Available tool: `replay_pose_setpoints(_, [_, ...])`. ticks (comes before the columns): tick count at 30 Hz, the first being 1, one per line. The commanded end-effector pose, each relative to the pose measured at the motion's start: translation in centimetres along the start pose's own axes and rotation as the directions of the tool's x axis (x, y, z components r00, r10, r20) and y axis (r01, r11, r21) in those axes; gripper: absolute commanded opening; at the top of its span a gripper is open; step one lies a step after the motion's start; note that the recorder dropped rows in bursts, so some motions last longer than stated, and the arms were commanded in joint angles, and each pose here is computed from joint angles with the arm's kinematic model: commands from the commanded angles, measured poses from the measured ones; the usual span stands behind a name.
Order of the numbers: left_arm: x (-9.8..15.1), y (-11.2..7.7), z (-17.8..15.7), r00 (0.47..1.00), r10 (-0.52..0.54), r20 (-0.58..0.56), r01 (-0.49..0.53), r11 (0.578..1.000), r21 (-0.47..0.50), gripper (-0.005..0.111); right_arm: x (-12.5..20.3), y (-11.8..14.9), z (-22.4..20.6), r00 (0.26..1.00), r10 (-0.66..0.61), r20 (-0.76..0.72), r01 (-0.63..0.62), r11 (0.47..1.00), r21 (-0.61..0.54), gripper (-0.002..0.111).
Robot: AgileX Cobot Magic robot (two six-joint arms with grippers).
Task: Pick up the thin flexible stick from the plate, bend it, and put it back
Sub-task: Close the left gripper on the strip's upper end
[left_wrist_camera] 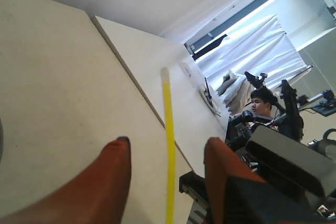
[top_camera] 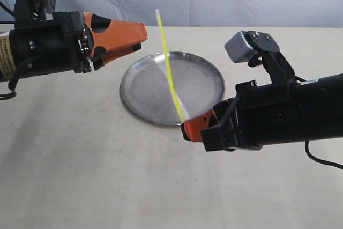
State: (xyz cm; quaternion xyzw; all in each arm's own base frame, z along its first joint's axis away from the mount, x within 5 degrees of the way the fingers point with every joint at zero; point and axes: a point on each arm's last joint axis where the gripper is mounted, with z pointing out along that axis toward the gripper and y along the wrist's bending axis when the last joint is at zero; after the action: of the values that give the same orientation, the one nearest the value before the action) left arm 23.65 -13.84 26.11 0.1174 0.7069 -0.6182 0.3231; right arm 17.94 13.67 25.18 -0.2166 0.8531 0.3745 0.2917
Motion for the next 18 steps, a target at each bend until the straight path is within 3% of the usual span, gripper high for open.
replay_pose_setpoints(1, [0.2, -0.5, 1.2, 1.000, -0.021, 0.023, 0.021, 1.000, 0.006, 0.044, 0.2, 0.1, 0.2, 1.000, -0.012, -0.014, 0.011, 0.999, -0.030, -0.001])
replay_pose_setpoints(12, [1.2, -1.3, 4.0, 0.999, 0.031, -0.027, -0.031, 1.000, -0.002, 0.042, 0.5, 0.8, 0.1, 0.999, -0.031, -0.042, 0.026, 0.993, -0.116, -0.001])
replay_pose_setpoints(14, [1.0, -1.4, 4.1, 0.999, 0.036, -0.024, -0.036, 0.999, 0.002, 0.033, 0.5, 0.8, 0.1, 0.998, -0.036, -0.045, 0.030, 0.993, -0.115, -0.001])
replay_pose_setpoints(18, [1.0, -1.6, 4.2, 0.995, 0.085, -0.056, -0.085, 0.996, 0.007, 0.000, 0.5, 0.8, 0.1, 0.998, -0.035, -0.044, 0.030, 0.993, -0.114, -0.001])
